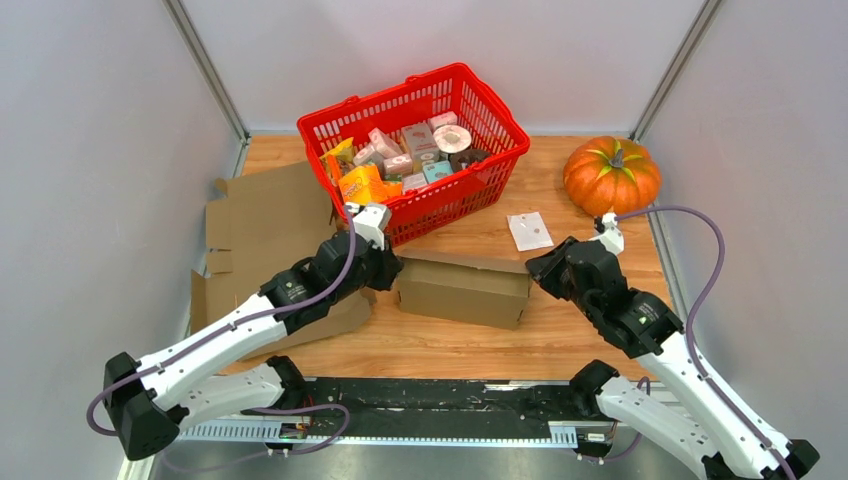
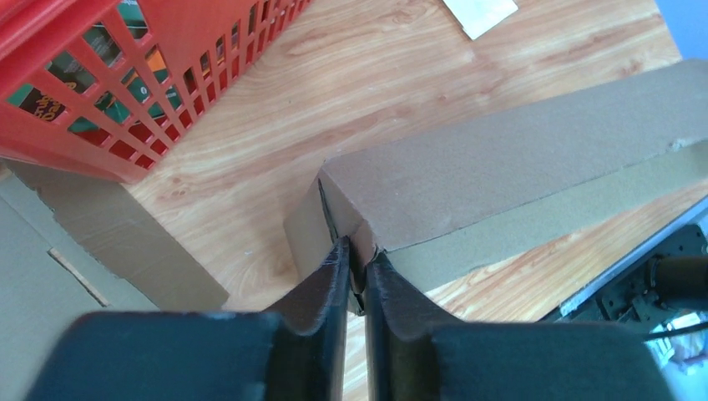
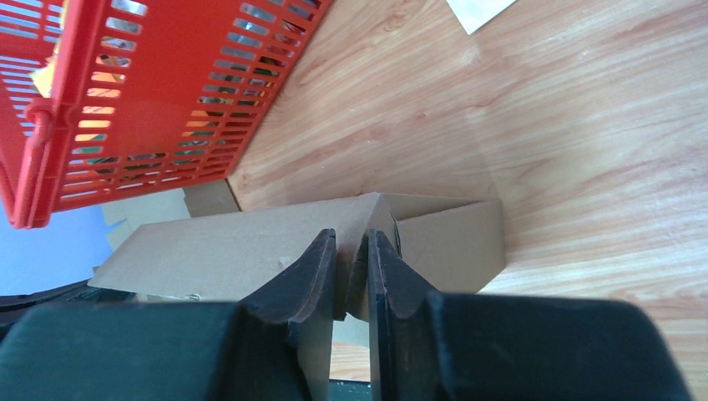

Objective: Fold the paper box

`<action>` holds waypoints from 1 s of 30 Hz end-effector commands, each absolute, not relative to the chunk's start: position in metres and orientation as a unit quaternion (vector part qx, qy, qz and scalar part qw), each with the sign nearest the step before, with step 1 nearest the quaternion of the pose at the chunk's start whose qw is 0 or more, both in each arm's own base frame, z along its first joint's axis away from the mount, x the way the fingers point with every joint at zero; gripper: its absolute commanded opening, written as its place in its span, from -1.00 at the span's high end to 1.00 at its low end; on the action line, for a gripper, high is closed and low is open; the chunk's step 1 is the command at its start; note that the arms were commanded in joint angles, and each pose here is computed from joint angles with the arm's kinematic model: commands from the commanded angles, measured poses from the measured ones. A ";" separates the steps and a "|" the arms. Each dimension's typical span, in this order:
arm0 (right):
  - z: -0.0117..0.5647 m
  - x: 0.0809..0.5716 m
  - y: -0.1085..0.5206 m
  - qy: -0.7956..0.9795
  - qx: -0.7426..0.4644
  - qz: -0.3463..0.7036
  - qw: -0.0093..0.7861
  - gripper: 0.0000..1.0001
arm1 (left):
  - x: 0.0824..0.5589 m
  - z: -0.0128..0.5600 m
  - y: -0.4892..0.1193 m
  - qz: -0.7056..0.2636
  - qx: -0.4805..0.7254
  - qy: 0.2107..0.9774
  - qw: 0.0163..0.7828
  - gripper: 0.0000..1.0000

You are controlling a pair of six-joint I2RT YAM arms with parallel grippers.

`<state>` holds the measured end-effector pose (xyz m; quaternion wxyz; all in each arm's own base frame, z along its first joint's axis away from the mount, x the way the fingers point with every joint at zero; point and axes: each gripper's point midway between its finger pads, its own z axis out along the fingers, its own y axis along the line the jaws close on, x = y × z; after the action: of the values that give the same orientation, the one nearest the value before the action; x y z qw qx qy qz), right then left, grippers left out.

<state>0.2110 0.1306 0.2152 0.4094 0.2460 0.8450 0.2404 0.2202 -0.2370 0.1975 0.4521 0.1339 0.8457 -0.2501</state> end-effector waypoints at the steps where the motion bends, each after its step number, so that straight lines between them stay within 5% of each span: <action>1: 0.188 0.204 0.141 0.859 0.227 0.250 0.384 0.76 | 0.185 0.174 -0.233 -0.261 0.172 0.870 0.381 0.38; 6: 0.183 0.204 0.144 0.859 0.213 0.257 0.389 0.76 | 0.169 0.199 -0.221 -0.275 0.197 0.855 0.392 -0.19; 17: 0.193 0.210 0.151 0.858 0.178 0.262 0.404 0.74 | 0.160 0.266 -0.187 -0.278 0.172 0.843 0.428 -0.29; 24: 0.190 0.209 0.148 0.858 0.176 0.258 0.409 0.75 | 0.189 0.294 -0.232 -0.334 0.158 0.835 0.407 0.62; 30: 0.186 0.210 0.148 0.858 0.175 0.259 0.408 0.76 | 0.199 0.268 -0.253 -0.365 0.141 0.834 0.389 0.91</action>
<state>0.2203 0.1542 0.2164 0.4338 0.1958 0.8285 0.2951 0.2018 -0.2389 0.2714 0.4011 0.1489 0.8445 -0.3221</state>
